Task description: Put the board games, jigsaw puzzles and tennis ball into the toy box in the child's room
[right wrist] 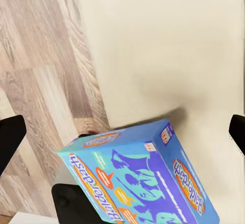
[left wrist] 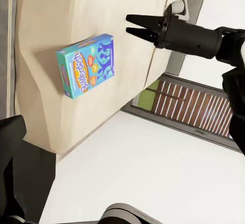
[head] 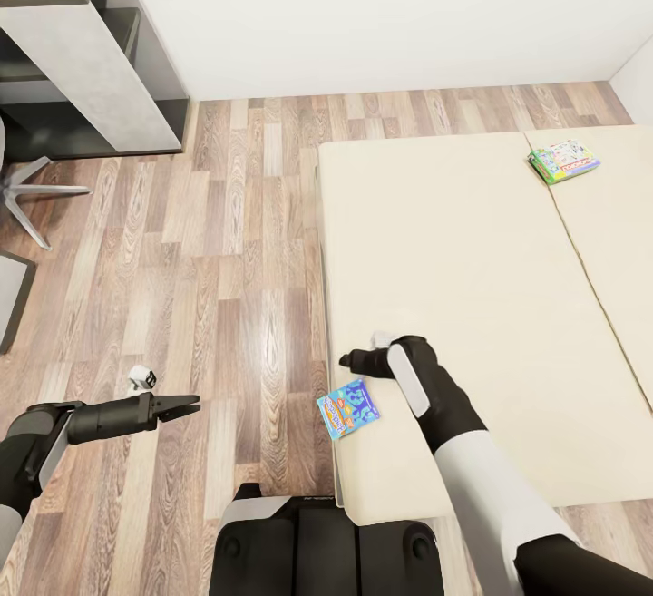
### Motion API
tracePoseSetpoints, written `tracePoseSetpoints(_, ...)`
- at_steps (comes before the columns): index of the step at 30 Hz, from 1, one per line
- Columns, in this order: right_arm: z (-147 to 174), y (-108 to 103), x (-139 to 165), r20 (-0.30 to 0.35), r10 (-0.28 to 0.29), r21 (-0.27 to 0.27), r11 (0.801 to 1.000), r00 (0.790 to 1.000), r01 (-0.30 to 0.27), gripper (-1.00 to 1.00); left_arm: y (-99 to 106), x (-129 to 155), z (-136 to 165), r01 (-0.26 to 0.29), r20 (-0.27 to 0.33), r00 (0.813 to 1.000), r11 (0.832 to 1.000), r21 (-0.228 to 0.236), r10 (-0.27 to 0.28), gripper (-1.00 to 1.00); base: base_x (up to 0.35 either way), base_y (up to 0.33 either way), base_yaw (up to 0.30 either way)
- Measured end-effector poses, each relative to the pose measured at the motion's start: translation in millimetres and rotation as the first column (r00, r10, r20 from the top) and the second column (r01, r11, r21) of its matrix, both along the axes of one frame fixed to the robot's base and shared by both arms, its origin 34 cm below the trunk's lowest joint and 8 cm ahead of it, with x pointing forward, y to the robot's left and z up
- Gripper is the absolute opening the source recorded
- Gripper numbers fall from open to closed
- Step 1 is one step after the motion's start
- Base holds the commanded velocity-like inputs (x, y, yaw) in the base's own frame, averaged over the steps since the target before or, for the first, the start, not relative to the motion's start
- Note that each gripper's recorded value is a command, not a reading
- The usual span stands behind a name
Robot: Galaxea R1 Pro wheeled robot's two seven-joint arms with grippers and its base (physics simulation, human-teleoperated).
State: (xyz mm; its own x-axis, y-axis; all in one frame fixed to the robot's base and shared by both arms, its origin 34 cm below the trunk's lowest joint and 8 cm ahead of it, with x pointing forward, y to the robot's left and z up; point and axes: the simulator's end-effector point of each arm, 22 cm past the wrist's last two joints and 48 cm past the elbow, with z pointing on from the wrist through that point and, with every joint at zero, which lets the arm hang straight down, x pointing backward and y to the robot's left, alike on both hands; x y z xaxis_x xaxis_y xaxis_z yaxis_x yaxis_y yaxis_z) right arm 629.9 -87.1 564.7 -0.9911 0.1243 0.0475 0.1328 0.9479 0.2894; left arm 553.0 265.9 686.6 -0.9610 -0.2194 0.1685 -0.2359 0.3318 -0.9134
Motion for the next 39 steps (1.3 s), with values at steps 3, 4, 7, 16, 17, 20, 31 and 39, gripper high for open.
tracePoseSetpoints(3, 9, 0, 12, 0.033, -0.003, 0.006, 1.000, 0.999, 0.003, 1.00, 0, 0, 0, 0.000, 0.000, 1.000, 1.000, 0.000, 0.000, 1.00, 0.000, 0.000, 0.000)
tracePoseSetpoints(4, 12, 0, 15, 0.039, -0.002, 0.007, 1.000, 0.999, 0.002, 1.00, 0, 0, 0, 0.001, 0.000, 1.000, 1.000, 0.001, -0.001, 1.00, 0.000, 0.000, 0.000)
tracePoseSetpoints(7, 24, 0, 25, 0.062, 0.002, 0.016, 1.000, 0.998, -0.003, 1.00, 0, 0, 0, 0.001, 0.000, 1.000, 1.000, 0.000, -0.001, 1.00, 0.000, 0.000, 0.000)
tracePoseSetpoints(16, 77, -16, 74, 0.212, -0.008, -0.020, 1.000, 0.977, 0.012, 1.00, 0, 0, 0, 0.001, 0.000, 1.000, 1.000, 0.000, -0.001, 1.00, 0.000, 0.000, 0.000)
tracePoseSetpoints(17, 78, -17, 72, 0.212, -0.008, -0.024, 1.000, 0.977, 0.013, 1.00, 0, 0, 0, 0.001, 0.000, 1.000, 1.000, 0.000, -0.001, 1.00, 0.000, 0.000, 0.000)
tracePoseSetpoints(20, 86, -24, 66, 0.227, -0.018, -0.035, 0.999, 0.974, 0.026, 1.00, 0, 0, 0, 0.001, 0.000, 1.000, 1.000, 0.001, -0.001, 1.00, 0.000, 0.000, 0.000)
tracePoseSetpoints(31, 95, -71, 24, 0.230, -0.117, -0.065, 0.989, 0.966, 0.135, 1.00, 1, 0, 0, 0.002, 0.002, 1.000, 1.000, 0.003, -0.002, 1.00, 0.000, 0.000, 0.000)
tracePoseSetpoints(39, 87, -94, -4, 0.202, -0.156, -0.094, 0.980, 0.967, 0.177, 1.00, 10, 7, 6, -0.017, 0.021, 1.000, 1.000, 0.015, 0.017, 1.00, 0.000, 0.000, 0.000)
